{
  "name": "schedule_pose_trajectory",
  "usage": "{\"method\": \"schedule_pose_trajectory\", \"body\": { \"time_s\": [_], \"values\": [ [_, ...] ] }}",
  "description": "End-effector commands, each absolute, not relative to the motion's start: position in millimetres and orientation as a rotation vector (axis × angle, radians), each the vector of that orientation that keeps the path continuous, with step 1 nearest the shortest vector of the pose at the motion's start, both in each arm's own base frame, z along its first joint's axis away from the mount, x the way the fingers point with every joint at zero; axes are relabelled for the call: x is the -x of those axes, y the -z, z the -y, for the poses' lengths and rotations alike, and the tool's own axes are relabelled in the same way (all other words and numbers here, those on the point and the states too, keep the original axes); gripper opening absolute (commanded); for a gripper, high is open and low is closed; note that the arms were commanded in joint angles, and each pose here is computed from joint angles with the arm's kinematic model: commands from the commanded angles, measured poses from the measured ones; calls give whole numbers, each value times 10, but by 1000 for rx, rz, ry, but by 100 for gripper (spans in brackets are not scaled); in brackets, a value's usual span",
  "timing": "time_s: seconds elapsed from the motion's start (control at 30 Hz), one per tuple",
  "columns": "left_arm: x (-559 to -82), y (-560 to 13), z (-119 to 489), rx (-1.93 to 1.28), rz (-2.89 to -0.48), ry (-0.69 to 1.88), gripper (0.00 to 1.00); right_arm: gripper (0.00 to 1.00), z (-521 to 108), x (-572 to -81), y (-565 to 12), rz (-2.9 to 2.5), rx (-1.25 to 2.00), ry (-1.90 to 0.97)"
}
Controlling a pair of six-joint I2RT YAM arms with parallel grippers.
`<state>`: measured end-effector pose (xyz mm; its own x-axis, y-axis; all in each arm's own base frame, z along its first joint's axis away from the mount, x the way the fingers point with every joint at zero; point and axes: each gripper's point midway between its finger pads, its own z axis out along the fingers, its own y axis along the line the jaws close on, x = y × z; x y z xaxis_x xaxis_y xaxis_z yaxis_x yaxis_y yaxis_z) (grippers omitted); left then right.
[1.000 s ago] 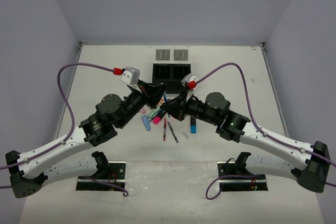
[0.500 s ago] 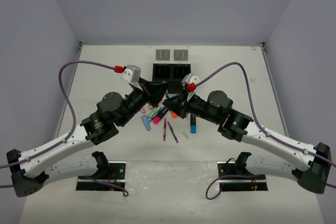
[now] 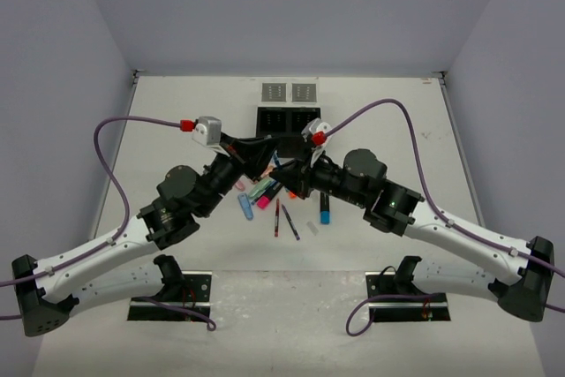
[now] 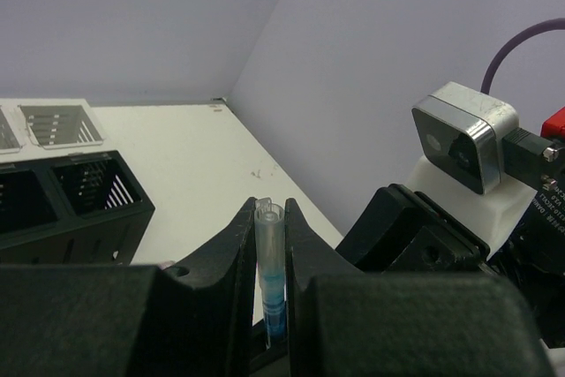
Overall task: Sort the stationery into containers
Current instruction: Close the pen cap on the pen.
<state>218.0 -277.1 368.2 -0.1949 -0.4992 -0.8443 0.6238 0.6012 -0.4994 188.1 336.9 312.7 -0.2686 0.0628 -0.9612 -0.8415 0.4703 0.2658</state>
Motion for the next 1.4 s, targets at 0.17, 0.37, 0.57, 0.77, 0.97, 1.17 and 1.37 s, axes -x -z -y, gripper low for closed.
{"method": "schedule_pose_trajectory", "body": {
  "time_s": [0.17,0.37,0.57,0.77,0.97,1.17,1.37],
  "values": [
    [-1971,-2440,3051,-342,-1815,929,0,0,-3008,-2111,-5461,-1042,387,-1067],
    [-1815,-2202,3052,-336,-1846,982,0,0,-3058,-2242,-5760,-1022,406,-1039],
    [-1912,-2695,2795,-292,-1738,894,0,0,-3253,-2156,-4916,-1092,504,-1109],
    [-1857,-3128,2852,-412,-1636,905,0,0,-3207,-2109,-4525,-1128,497,-1124],
    [-1871,-3119,2819,-461,-1674,839,47,0,-3180,-2131,-4307,-1164,510,-1088],
    [-1921,-3476,2629,-390,-1617,799,77,0,-3175,-2130,-4120,-1208,551,-1054],
    [-1972,-3896,2497,-278,-1518,818,74,0,-3234,-2086,-3915,-1244,632,-1043]
  ]
}}
